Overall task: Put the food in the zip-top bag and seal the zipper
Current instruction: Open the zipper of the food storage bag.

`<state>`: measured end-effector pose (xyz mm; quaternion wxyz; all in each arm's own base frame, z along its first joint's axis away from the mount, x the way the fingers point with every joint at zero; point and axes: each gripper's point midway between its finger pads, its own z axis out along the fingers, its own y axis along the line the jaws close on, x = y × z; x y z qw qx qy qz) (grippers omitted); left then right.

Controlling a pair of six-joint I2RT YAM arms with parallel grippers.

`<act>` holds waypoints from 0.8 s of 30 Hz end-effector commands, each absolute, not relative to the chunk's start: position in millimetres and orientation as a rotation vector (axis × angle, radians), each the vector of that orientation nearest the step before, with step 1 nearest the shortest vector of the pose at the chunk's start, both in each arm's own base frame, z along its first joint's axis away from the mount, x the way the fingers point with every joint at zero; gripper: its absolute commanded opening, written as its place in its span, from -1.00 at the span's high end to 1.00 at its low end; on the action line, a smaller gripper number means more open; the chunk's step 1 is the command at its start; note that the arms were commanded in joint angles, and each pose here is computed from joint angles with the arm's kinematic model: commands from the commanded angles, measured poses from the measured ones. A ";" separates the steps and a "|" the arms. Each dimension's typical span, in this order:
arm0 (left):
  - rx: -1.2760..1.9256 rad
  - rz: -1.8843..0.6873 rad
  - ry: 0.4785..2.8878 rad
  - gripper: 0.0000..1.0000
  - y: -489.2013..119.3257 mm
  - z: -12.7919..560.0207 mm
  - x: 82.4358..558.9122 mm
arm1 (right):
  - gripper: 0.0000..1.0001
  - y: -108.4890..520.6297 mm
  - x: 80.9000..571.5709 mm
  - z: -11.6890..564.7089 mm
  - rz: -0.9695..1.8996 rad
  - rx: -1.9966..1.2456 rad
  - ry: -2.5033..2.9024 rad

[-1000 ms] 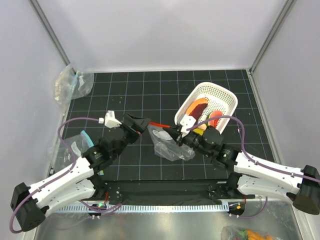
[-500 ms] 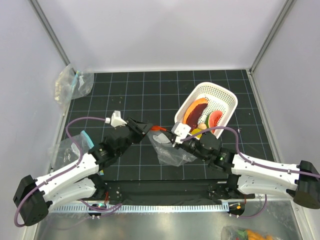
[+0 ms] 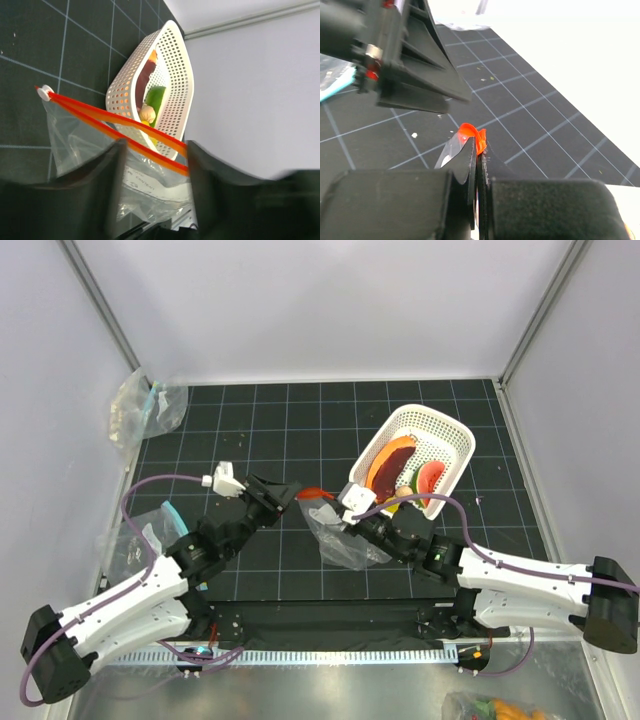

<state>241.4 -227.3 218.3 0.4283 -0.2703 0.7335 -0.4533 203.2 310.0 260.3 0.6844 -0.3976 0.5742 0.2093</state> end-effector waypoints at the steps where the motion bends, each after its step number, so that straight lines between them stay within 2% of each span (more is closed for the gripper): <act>1: -0.674 -1.159 1.775 -0.23 -224.9 231.1 243.6 | 0.97 301.2 216.6 281.8 0.411 -0.774 1.282; 3: -0.677 -1.163 1.778 -0.55 -225.5 230.8 243.4 | 0.97 298.7 219.4 282.1 0.395 -0.756 1.284; 5: -0.682 -1.167 1.783 -0.71 -227.1 230.5 244.0 | 0.96 295.9 221.5 283.4 0.376 -0.744 1.272; 8: -0.669 -1.180 1.799 -0.83 -231.4 230.4 242.6 | 0.96 294.1 222.8 287.6 0.358 -0.732 1.245; 24: -0.690 -1.178 1.797 -0.88 -229.3 229.6 242.7 | 0.98 323.4 196.9 274.0 0.135 -0.887 1.090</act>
